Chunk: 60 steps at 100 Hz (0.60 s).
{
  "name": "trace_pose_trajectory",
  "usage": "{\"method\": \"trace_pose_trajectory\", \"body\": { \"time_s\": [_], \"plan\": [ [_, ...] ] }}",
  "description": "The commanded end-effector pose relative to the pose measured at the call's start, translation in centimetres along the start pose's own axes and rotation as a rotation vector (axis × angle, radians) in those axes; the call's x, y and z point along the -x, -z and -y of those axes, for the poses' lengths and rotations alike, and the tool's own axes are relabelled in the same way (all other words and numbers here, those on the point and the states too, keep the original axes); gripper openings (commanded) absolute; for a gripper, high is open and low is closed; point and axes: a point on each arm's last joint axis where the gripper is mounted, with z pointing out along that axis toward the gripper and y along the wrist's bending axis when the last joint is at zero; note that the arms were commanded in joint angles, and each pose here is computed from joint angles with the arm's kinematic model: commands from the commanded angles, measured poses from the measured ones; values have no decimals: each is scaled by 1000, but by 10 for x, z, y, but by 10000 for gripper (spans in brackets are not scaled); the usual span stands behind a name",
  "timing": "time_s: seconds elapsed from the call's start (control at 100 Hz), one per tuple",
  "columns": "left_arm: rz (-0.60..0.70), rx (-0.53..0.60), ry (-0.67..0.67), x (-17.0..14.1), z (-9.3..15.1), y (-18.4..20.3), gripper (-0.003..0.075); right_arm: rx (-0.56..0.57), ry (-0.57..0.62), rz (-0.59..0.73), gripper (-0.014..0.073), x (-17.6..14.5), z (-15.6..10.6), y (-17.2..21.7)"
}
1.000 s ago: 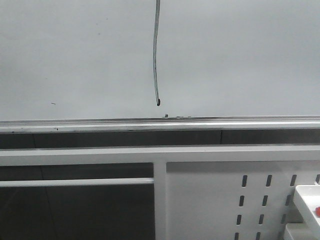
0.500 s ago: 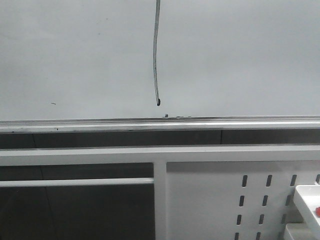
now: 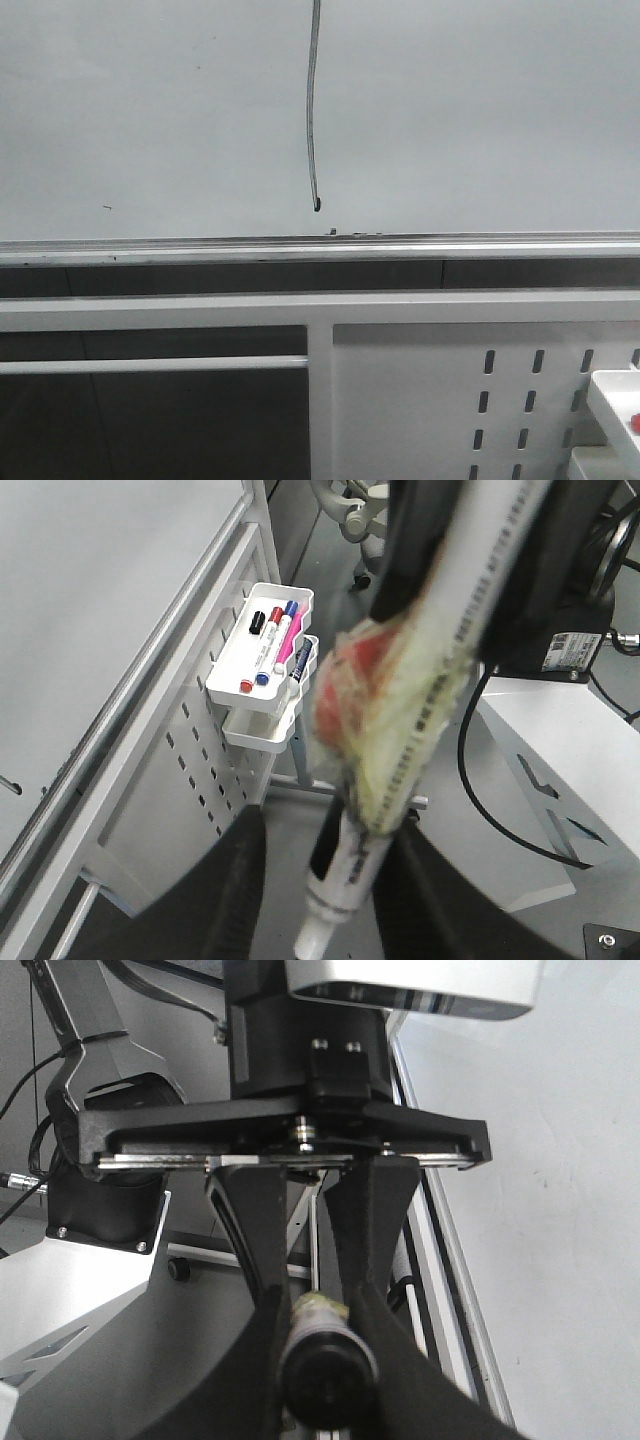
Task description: Write number 1 on whiteboard
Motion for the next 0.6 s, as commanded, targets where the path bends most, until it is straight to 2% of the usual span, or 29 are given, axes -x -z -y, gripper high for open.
{"method": "trace_pose_trajectory", "body": {
  "time_s": [0.0,0.27,0.39,0.54,0.59],
  "plan": [
    [107,39,38,17,-3,5,242,-36,2,49,-77,11,6,5],
    [113,42,45,17,-4,5,232,-20,3,40,-77,10,4,5],
    [111,39,54,17,-5,3,148,-4,2,27,-77,9,3,3],
    [109,26,84,17,-7,-2,-13,25,-2,5,-77,7,1,0],
    [111,22,90,18,-7,-3,-20,37,-3,-5,-77,6,0,-1]
  ]
}}
